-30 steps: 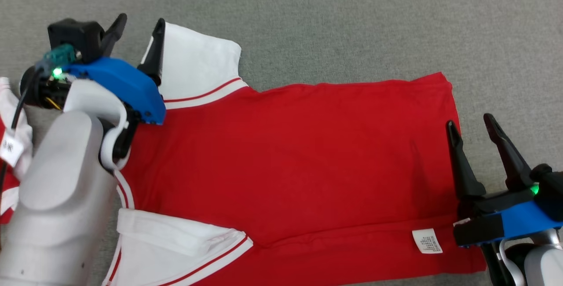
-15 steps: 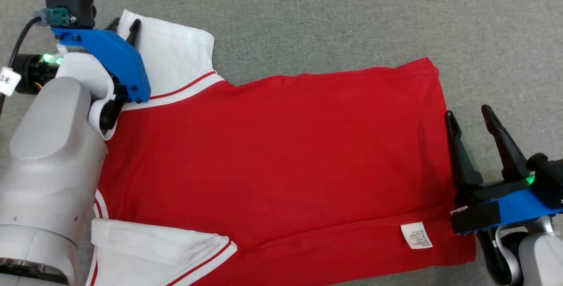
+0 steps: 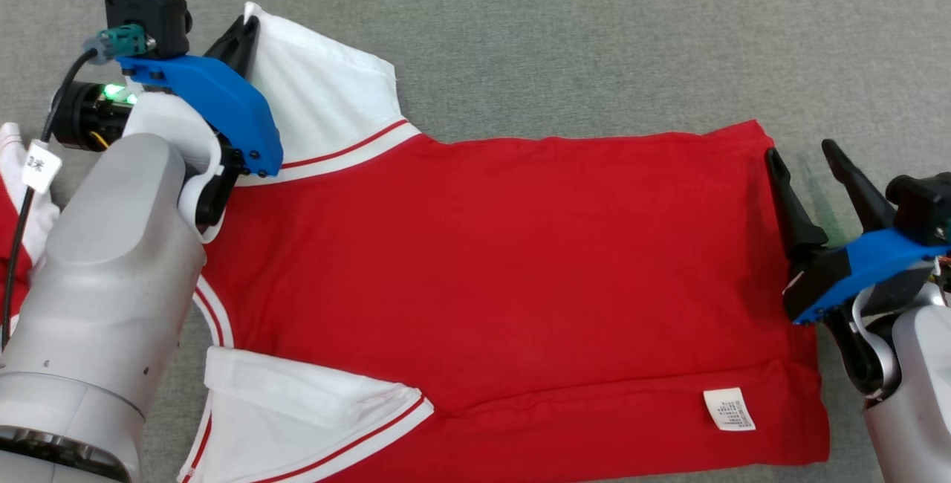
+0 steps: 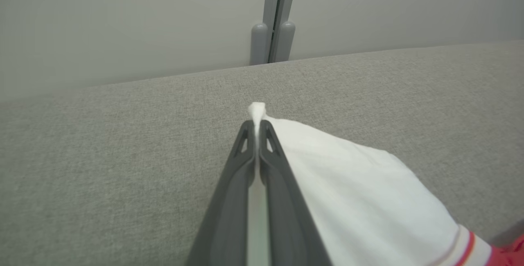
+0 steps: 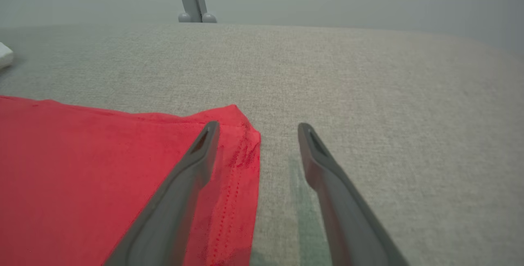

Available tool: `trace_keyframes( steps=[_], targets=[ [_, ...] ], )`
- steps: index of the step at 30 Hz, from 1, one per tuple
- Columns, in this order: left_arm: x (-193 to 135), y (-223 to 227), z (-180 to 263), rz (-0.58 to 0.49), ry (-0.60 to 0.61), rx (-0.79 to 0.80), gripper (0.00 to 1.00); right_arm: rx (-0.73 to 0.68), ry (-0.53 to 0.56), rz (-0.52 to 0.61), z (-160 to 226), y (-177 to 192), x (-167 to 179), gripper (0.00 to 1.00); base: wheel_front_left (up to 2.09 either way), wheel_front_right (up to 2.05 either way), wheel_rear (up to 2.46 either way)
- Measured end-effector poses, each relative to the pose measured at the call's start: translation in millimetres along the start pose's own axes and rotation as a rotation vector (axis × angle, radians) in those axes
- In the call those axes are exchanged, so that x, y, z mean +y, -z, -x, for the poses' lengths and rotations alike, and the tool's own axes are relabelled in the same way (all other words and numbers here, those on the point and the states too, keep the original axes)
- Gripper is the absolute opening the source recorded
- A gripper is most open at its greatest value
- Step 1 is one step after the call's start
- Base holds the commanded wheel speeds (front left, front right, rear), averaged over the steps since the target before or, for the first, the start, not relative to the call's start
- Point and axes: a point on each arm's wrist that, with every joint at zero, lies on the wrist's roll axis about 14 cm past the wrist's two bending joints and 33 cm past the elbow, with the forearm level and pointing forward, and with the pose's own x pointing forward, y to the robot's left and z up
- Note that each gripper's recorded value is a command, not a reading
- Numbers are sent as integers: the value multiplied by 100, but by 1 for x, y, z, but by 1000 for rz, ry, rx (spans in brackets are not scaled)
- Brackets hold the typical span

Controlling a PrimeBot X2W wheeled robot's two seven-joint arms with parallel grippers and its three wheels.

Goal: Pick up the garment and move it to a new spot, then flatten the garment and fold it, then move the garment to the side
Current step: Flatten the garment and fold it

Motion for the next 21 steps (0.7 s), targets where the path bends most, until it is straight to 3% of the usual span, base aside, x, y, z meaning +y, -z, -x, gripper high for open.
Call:
trace_keyframes(
  steps=[6, 9, 10, 15, 21],
  targets=[
    [1, -5, 8, 6, 4, -50, 0, 151, -37, -9, -20, 32, 6, 100, 0, 0, 0],
    [2, -6, 12, 12, 7, -68, 0, 186, -61, -5, -25, 35, 12, 29, 0, 0, 0],
    [1, -7, 13, 11, 9, -72, 0, 191, -65, -8, -26, 35, 13, 0, 0, 0, 0],
    [5, -17, 24, 11, 5, -144, 0, 137, -70, -12, -29, 22, 12, 0, 0, 0, 0],
    [13, -41, 45, 4, -9, -263, 0, -29, -56, -17, -26, -21, 4, 0, 0, 0, 0]
  ],
)
